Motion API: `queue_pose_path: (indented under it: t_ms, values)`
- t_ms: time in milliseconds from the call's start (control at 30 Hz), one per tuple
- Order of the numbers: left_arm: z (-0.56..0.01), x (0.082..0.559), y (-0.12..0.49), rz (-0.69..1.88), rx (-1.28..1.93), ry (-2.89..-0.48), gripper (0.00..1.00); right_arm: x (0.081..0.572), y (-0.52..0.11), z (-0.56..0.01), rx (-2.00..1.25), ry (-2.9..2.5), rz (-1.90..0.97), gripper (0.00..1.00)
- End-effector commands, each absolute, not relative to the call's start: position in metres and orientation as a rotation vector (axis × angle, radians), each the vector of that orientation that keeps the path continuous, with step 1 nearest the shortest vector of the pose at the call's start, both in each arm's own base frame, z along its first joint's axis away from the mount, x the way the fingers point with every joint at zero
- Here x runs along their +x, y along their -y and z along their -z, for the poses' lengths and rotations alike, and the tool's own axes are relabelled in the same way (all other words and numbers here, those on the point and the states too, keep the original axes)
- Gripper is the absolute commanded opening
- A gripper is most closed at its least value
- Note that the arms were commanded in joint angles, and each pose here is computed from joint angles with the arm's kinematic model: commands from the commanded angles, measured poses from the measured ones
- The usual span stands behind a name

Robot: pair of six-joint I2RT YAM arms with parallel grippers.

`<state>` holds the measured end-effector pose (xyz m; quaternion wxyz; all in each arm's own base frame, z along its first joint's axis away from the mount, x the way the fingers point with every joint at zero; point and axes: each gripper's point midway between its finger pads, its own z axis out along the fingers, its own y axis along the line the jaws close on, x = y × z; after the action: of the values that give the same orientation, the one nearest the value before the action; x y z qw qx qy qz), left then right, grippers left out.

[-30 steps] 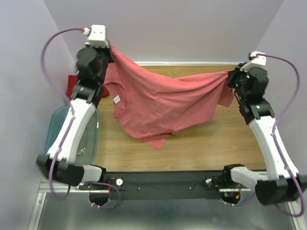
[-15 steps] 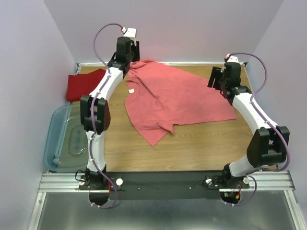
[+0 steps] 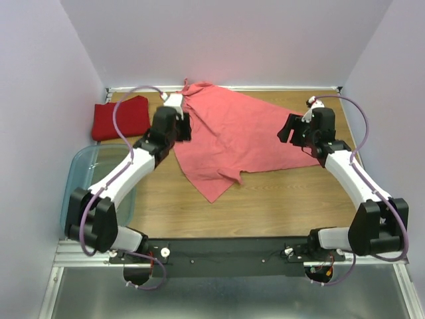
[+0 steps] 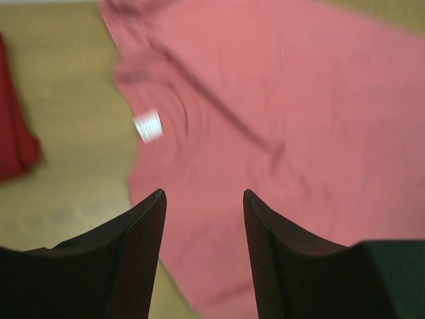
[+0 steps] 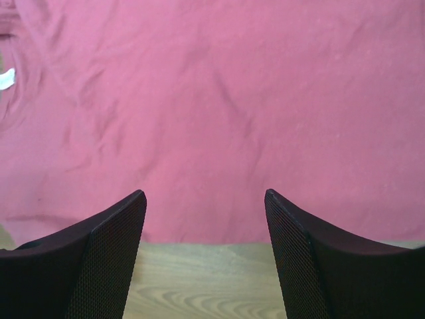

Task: Fold and stack the t-shirts
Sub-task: Flatten the tshirt out

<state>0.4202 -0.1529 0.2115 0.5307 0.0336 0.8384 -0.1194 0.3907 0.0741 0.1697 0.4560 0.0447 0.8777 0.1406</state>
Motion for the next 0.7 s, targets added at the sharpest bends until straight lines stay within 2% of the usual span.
queue_pose_path:
  t_ms: [0, 33, 233, 667]
  values:
    - [-0.156, 0.35, 0.164, 0.302, 0.082, -2.177, 0.57, 0.366, -0.085, -0.172, 0.126, -2.156, -0.456, 0.79]
    - [-0.135, 0.331, 0.166, 0.309, 0.076, -2.239, 0.57, 0.363, -0.087, -0.171, 0.137, -2.159, -0.474, 0.79]
    - [-0.107, 0.258, 0.214, 0.465, 0.177, -2.334, 0.56, 0.337, -0.086, -0.157, 0.154, -2.178, -0.495, 0.79]
    - [-0.054, 0.232, 0.251, 0.35, 0.357, -2.502, 0.54, 0.324, -0.085, -0.157, 0.149, -2.166, -0.494, 0.79]
